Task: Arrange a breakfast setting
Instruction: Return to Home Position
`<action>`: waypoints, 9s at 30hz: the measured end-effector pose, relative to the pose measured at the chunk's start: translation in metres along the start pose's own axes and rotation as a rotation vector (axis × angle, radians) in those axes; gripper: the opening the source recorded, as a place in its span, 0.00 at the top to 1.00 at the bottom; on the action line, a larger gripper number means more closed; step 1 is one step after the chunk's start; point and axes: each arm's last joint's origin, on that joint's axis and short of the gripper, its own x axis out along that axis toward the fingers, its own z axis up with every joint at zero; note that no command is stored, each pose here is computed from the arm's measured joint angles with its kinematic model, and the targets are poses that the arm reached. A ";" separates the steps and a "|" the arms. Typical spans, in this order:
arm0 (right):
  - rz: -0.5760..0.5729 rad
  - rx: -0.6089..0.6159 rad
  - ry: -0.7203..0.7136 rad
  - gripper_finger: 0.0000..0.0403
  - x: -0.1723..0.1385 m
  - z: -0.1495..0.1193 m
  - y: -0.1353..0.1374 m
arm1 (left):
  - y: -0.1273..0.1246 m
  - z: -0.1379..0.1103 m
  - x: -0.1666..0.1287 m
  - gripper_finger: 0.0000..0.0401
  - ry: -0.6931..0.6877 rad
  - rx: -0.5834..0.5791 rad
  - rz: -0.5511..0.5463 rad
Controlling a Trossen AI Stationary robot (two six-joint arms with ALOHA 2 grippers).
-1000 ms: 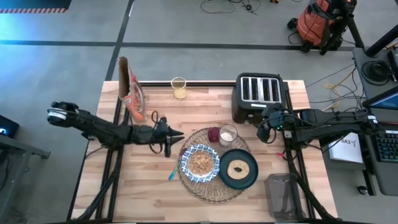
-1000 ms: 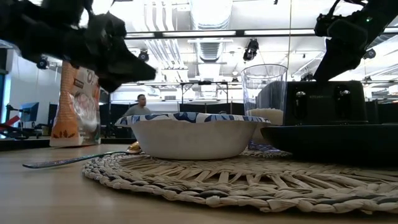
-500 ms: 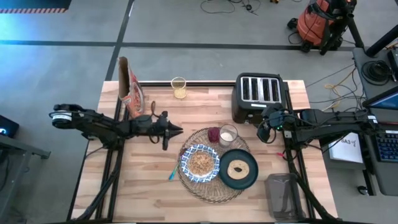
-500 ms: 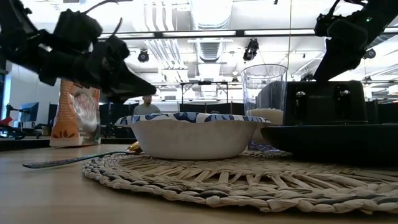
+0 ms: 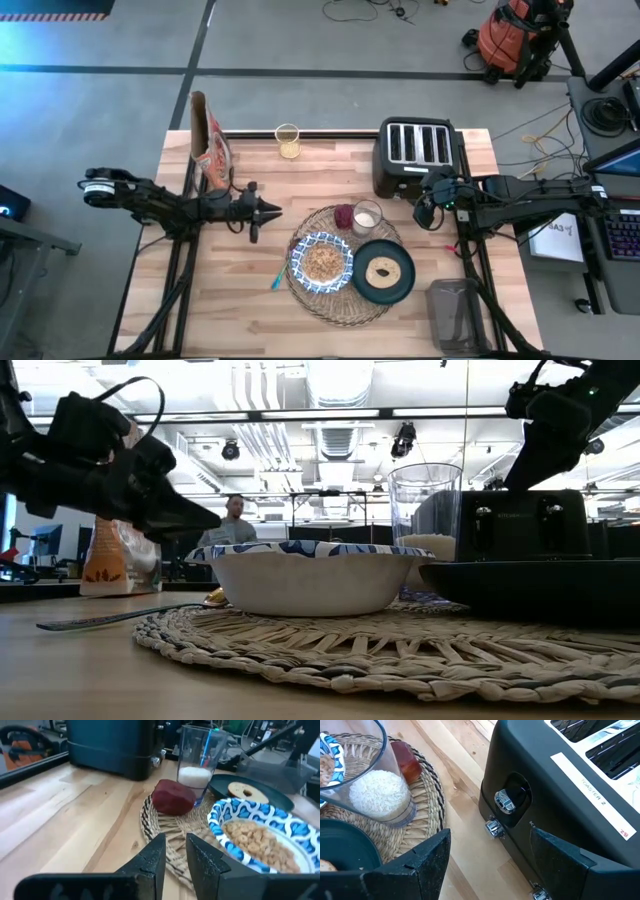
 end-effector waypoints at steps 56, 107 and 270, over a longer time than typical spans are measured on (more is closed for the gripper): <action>0.000 0.000 0.000 0.35 0.000 0.000 0.000 | -0.012 0.003 -0.058 0.85 0.136 -0.052 -0.078; 0.000 0.000 0.000 0.35 0.000 0.000 0.000 | -0.012 0.008 -0.065 0.85 0.074 -0.054 -0.080; 0.463 -0.179 -1.020 0.35 0.017 -0.064 -0.011 | -0.012 0.007 -0.064 0.85 0.088 -0.054 -0.077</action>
